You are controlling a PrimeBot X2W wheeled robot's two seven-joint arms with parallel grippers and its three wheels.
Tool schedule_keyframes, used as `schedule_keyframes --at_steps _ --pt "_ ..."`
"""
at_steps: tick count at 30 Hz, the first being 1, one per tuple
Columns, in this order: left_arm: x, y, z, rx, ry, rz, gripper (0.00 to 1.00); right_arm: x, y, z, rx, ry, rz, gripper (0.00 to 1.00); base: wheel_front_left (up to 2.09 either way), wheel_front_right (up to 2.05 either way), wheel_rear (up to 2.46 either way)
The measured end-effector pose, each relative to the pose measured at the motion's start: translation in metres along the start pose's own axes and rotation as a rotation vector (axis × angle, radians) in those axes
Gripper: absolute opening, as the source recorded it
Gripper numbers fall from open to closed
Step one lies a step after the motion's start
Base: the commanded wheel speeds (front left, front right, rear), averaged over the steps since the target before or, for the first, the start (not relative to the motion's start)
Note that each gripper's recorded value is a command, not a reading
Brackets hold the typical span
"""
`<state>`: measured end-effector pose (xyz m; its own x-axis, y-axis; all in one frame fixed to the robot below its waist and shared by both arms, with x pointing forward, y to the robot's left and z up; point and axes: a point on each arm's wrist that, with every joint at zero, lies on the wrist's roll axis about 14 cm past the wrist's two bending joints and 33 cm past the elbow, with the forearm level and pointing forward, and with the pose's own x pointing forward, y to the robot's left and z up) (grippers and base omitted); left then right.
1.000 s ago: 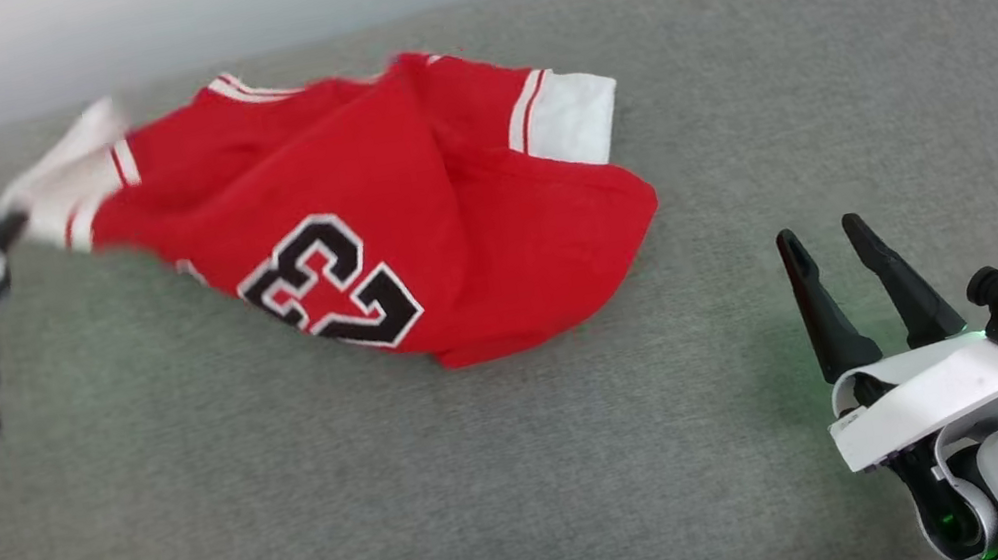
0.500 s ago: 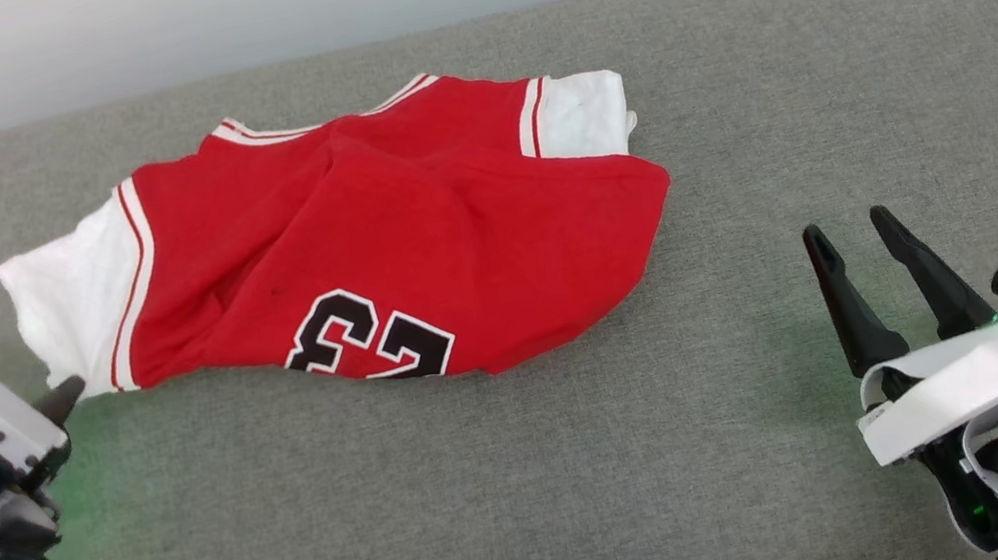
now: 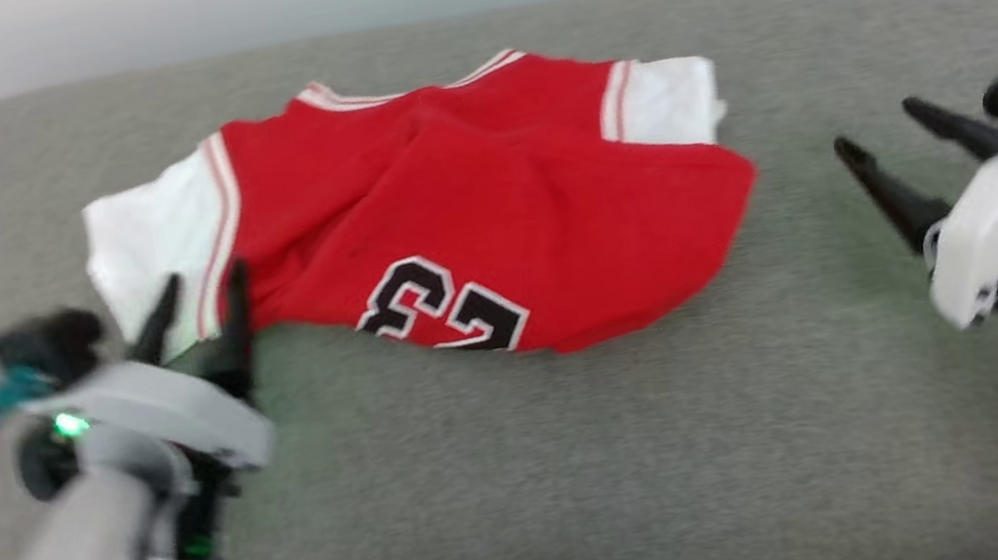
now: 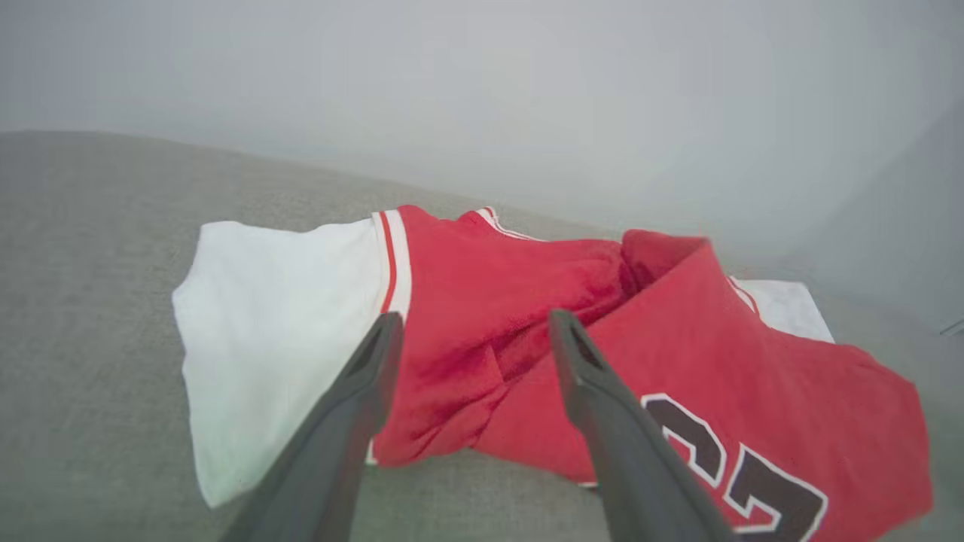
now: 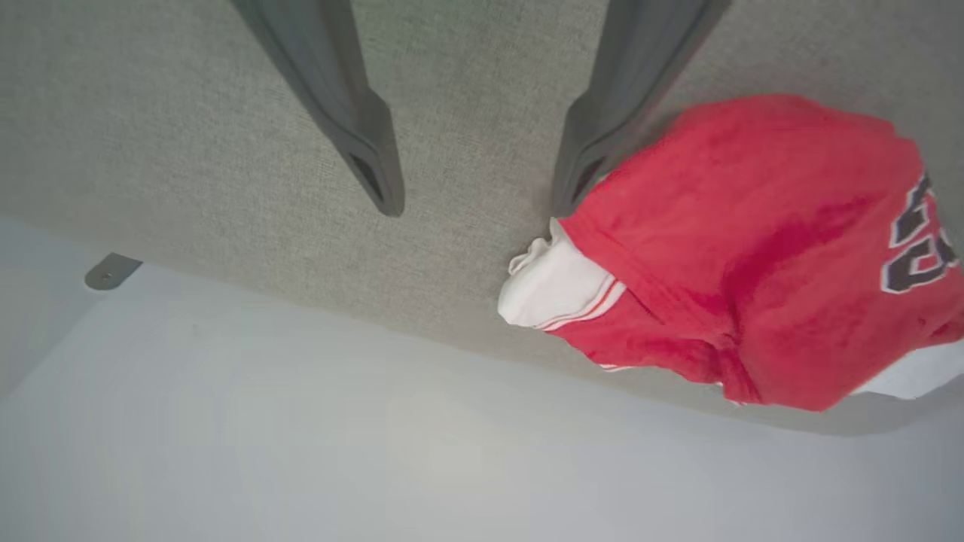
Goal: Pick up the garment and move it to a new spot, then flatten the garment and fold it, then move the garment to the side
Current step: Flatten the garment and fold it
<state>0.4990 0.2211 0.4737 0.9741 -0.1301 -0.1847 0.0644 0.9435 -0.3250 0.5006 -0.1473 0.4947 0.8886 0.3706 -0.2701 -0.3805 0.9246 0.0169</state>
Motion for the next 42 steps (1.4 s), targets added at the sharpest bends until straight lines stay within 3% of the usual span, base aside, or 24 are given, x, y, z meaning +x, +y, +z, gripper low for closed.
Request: schedule_keyframes --at_steps 2,5,8,14,26,28,29,38,42 --pt "-0.011 -0.004 -0.007 0.033 -0.027 0.033 1.00 0.014 0.001 0.003 -0.001 0.073 0.020 1.00 0.00 0.00 0.00" --pt "-0.028 -0.010 -0.001 0.164 -0.083 0.061 1.00 0.033 0.006 0.003 -0.003 0.206 0.054 1.00 0.00 0.00 0.00" --pt "-0.045 -0.023 0.008 0.211 -0.165 0.075 1.00 0.050 0.009 -0.004 0.032 0.349 0.085 1.00 0.00 0.00 0.00" --pt "-0.079 -0.019 0.007 0.267 -0.229 0.156 1.00 0.077 0.010 -0.028 0.019 0.637 0.100 1.00 0.00 0.00 0.00" --pt "-0.095 0.000 0.005 0.319 -0.242 0.255 1.00 0.133 0.040 -0.066 0.018 0.833 0.120 1.00 0.00 0.00 0.00" --pt "-0.098 0.005 0.001 0.320 -0.232 0.270 1.00 0.137 0.044 -0.069 0.016 0.840 0.127 0.40 0.00 0.00 0.00" --pt "-0.099 0.008 0.001 0.319 -0.231 0.278 1.00 0.139 0.045 -0.069 0.022 0.833 0.128 0.00 0.00 0.00 0.00" --pt "-0.101 0.013 0.005 0.320 -0.248 0.282 1.00 0.126 0.056 -0.068 0.052 0.712 0.168 0.00 0.00 0.00 0.00" --pt "-0.097 0.008 0.008 0.323 -0.261 0.256 1.00 0.103 0.041 -0.069 0.065 0.679 0.158 0.00 0.00 0.00 0.00"
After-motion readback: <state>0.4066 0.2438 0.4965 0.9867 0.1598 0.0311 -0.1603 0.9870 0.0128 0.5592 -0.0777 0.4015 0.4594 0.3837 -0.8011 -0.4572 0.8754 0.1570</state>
